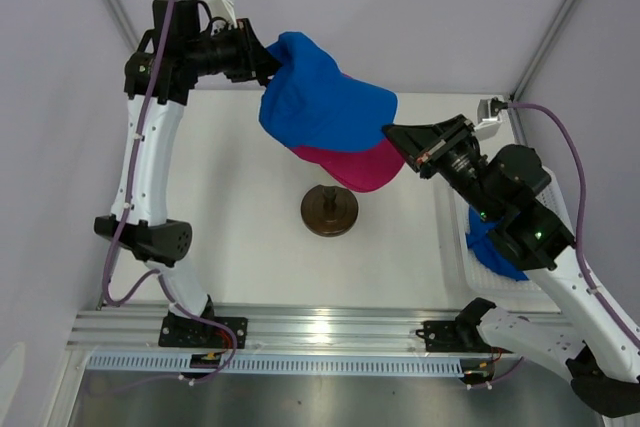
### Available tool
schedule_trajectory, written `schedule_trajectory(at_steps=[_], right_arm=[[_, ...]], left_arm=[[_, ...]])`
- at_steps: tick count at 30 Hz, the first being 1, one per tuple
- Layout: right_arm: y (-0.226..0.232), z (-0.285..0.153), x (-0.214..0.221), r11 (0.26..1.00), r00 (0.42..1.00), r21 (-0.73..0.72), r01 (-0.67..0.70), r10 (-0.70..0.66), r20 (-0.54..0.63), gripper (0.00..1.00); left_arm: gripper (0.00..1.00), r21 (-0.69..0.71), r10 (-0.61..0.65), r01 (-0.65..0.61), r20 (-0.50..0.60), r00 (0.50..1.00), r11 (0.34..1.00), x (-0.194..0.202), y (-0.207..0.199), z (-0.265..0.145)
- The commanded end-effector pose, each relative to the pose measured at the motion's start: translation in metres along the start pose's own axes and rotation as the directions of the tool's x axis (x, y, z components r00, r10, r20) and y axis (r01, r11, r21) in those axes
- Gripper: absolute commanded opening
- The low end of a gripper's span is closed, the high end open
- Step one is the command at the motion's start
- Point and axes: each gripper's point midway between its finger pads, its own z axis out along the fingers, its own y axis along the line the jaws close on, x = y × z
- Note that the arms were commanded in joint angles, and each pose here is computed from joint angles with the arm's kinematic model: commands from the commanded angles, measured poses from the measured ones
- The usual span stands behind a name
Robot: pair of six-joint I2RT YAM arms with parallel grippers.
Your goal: Stack the hats
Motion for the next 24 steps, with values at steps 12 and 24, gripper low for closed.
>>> schedule_trajectory(at_steps=[12,24], right_arm=[[-0.053,-0.017,-0.009,0.983,0.985,0.167,0.082,-0.105,0.135,0.00],[-0.071,-0.014,0.004,0.966,0.979,0.188,0.179,-0.194,0.061,0.00]], left_arm=[[0.11,0.034,0.039,-0.042,0.076,0.996,0.999,-0.025,0.006,0.016],[0.34,-0.041,0.122,-0.121,0.012,0.992,0.992,-0.002,0.008,0.034]])
